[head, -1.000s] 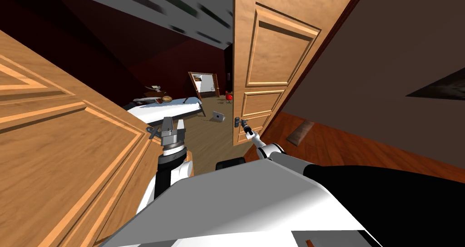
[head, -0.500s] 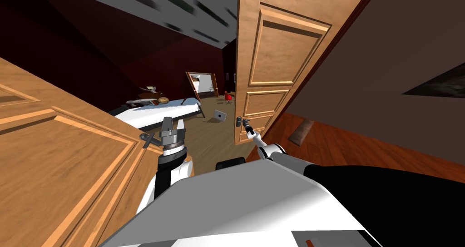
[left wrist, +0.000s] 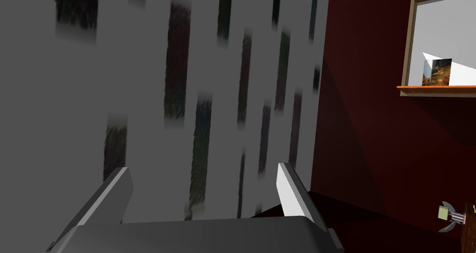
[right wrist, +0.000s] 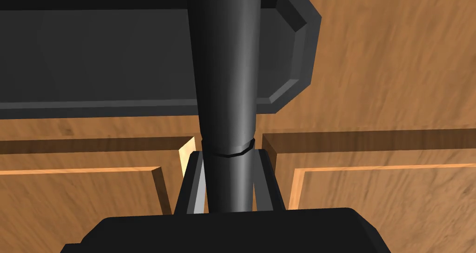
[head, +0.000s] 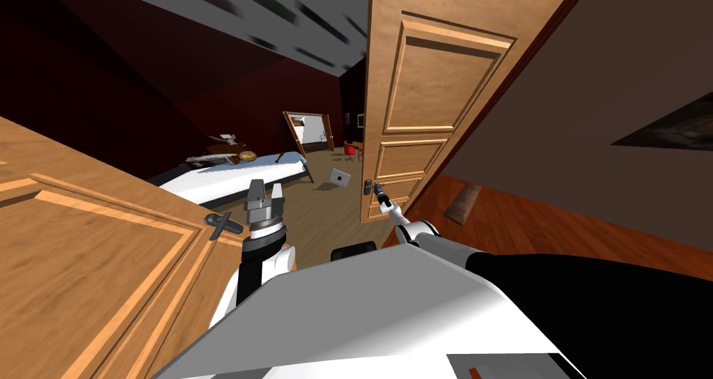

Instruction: Push the door open

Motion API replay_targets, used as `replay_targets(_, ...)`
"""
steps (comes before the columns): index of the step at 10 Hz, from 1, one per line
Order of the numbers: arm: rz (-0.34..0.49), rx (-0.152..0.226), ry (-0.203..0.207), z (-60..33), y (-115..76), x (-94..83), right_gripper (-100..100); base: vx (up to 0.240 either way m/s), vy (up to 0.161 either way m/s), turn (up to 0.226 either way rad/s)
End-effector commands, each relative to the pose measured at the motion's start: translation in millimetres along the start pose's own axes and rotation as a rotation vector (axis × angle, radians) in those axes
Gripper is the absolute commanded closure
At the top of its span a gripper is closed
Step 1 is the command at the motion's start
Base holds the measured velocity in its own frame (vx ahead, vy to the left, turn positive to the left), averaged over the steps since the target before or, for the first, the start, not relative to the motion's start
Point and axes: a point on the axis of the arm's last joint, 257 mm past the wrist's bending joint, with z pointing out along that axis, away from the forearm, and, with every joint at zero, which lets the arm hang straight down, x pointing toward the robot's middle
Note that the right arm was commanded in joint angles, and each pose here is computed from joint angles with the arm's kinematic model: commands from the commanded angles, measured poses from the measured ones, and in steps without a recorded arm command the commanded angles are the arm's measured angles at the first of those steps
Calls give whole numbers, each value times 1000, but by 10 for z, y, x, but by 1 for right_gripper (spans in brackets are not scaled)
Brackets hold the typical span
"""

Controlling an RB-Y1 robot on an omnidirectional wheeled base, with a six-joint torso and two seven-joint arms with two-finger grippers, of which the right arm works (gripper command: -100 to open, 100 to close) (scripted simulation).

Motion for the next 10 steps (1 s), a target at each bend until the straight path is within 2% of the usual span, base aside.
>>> replay_targets(1, -2, -12, -17, 14, 61, -103, 100, 177, 55, -37)
replay_targets(3, -1, -12, -37, -2, 59, -213, 100, 171, 53, -40)
replay_targets(4, -1, -12, -37, -2, 59, -213, 100, 153, 54, -20)
replay_targets(8, 0, -12, -94, -58, 56, -524, 100, 192, 99, -65)
replay_targets(9, 0, -12, -94, -58, 56, -524, 100, 124, 43, -28)
replay_targets(10, 0, -12, -116, -83, 56, -642, 100, 152, 69, -23)
